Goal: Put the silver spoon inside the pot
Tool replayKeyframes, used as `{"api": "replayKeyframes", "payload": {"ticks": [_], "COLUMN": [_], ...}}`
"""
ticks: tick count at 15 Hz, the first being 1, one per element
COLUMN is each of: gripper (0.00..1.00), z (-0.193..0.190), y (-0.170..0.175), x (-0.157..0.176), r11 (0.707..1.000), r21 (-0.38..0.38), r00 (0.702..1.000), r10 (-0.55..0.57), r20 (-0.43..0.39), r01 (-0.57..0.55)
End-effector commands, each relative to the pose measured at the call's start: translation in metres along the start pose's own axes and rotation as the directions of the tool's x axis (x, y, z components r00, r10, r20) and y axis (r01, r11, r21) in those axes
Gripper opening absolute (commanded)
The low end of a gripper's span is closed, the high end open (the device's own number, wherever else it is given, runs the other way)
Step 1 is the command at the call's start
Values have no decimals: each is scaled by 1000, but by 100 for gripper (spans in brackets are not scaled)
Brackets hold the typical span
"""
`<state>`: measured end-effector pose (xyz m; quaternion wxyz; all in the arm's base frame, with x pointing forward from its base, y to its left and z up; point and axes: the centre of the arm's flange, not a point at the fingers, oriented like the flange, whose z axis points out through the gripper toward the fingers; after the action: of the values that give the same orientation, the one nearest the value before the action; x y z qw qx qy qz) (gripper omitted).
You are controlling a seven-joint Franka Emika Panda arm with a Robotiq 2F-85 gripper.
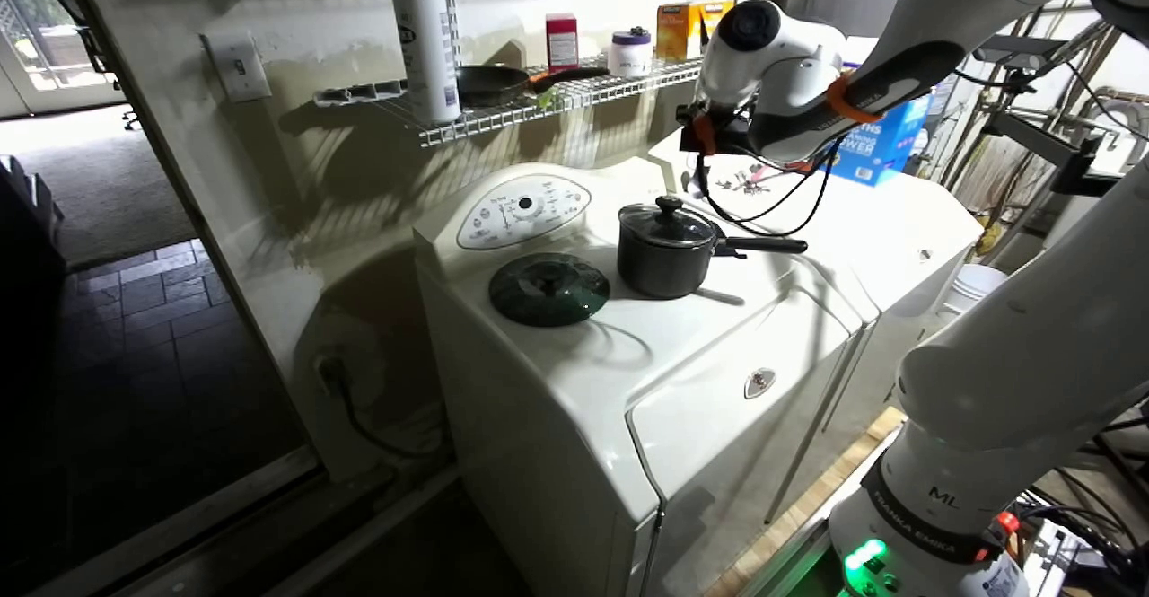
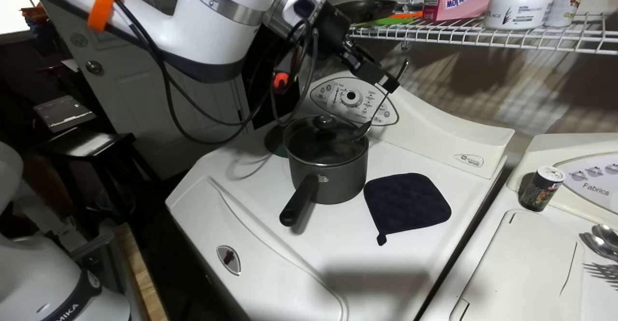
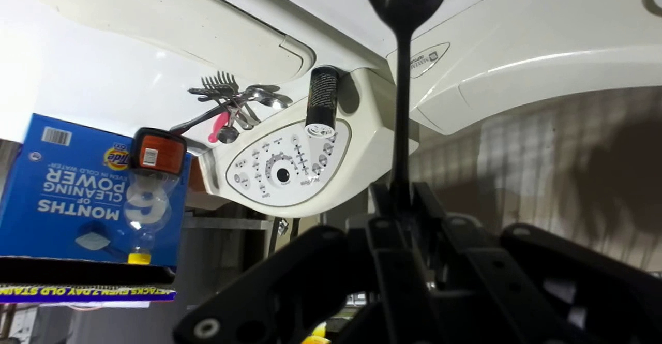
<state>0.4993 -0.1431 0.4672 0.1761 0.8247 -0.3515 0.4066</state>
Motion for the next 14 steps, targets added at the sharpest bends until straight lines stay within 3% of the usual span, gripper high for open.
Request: {"api": "replayKeyframes", "payload": {"ticks": [1, 14], "gripper": [4, 4], "z": [1, 11], "y": [-3, -5], "x": [-6, -14], "r11": [999, 992], "r21": [-40, -98], "r00": [999, 992], "r10": [24, 63], "r20": [-41, -110], "r01": [-26, -74]}}
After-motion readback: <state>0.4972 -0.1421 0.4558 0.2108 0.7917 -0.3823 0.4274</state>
